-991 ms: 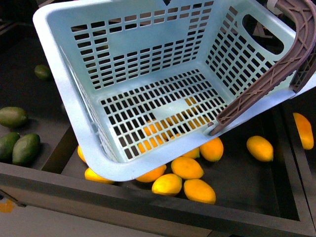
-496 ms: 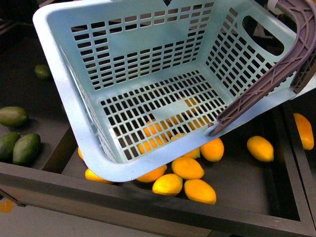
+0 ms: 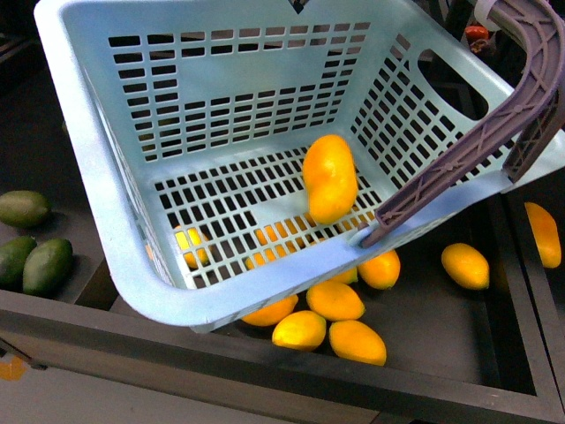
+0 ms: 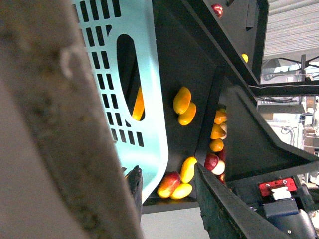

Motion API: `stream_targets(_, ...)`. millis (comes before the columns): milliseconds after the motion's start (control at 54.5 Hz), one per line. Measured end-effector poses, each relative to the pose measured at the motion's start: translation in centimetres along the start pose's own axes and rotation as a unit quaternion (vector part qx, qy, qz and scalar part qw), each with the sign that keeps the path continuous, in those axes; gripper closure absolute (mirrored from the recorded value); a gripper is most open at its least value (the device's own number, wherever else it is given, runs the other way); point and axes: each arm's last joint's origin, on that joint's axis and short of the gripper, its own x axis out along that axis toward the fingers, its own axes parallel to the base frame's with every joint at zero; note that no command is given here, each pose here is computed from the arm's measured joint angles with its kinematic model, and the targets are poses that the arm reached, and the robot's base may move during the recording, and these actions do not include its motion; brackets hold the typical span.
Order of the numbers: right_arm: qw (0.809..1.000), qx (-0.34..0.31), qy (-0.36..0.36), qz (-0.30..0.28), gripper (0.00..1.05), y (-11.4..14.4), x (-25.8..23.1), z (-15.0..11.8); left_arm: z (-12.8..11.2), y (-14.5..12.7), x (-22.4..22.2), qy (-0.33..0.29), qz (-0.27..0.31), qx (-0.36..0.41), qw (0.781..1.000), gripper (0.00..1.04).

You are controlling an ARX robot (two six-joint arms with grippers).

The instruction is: Pick mango and avocado into basket

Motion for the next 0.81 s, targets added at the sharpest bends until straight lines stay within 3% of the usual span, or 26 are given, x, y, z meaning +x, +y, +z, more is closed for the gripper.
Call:
stream_targets(128,0.994,-0.088,-0.056,0.008,0.53,-0.2,-4.5,-0.5,0.1,0.1,0.0,-0.002,0.001,0.001,1.0,0.72)
stream_targets(422,0.993,-0.112,-0.045,0.009,1.03,-0.6,-10.1,-2.6,0.1,0.1,0.0,0.002,-0.001,0.0,1.0,0.72)
stream_targets(808,0.993,-0.115,-0.04,0.008,1.02,-1.2,-15.5,-4.9,0.1,0.1,0.0,-0.001,0.001,0.003,1.0,0.72)
